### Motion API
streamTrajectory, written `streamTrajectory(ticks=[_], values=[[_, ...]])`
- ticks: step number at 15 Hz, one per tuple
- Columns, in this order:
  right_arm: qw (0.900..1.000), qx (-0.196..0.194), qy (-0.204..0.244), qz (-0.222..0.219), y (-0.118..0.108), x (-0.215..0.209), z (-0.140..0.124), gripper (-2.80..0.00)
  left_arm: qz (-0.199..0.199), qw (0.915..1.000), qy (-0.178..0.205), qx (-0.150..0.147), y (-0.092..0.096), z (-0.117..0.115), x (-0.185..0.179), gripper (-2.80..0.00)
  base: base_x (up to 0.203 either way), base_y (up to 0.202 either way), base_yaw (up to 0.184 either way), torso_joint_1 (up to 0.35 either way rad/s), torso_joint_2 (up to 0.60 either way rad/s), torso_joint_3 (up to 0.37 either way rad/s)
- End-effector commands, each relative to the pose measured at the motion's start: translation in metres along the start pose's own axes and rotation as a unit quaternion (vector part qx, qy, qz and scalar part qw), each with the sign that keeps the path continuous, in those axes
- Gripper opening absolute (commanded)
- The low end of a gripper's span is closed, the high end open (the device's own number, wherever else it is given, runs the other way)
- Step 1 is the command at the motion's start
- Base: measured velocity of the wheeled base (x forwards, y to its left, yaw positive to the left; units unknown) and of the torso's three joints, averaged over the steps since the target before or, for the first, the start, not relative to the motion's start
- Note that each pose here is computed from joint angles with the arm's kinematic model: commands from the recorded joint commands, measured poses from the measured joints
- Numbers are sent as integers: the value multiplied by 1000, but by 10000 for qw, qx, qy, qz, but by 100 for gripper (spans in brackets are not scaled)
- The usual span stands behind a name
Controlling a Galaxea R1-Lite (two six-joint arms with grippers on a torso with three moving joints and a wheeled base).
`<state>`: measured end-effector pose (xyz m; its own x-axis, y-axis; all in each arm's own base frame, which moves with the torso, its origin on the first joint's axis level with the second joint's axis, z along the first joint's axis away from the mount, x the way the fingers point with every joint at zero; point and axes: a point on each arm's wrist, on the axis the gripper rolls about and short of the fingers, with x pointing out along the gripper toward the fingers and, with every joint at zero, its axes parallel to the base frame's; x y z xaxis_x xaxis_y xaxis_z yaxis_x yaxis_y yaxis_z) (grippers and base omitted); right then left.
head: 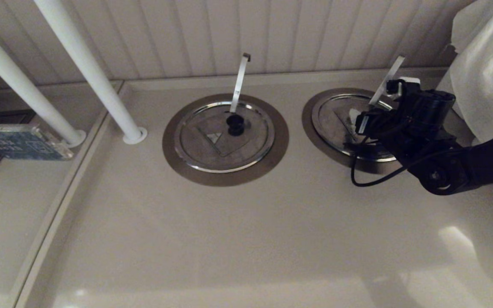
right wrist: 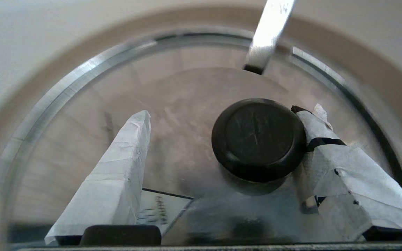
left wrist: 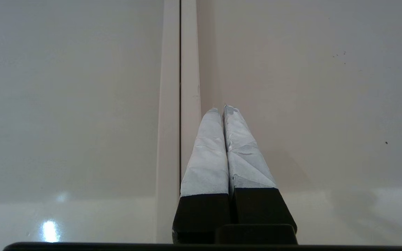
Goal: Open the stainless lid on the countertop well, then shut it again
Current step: Open the lid
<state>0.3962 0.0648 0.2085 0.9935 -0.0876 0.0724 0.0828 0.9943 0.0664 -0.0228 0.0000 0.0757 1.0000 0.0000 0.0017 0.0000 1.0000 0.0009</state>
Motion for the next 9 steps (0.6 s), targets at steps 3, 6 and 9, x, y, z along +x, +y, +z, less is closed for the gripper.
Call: streamTrajectory(ticks=[3, 6, 9], values=[[9998, 60, -177, 21, 0, -8, 16, 0, 0, 10000, -6, 3, 0, 0, 0, -280, 0, 0, 0, 0, 0, 0], [9999, 53, -117, 107, 6, -12, 13, 0, 0, 10000, -3, -2, 0, 0, 0, -280, 0, 0, 0, 0, 0, 0], [9997, 62, -109, 208, 13, -17, 14, 0, 0, 10000, 1, 3, 0, 0, 0, -280, 0, 0, 0, 0, 0, 0]])
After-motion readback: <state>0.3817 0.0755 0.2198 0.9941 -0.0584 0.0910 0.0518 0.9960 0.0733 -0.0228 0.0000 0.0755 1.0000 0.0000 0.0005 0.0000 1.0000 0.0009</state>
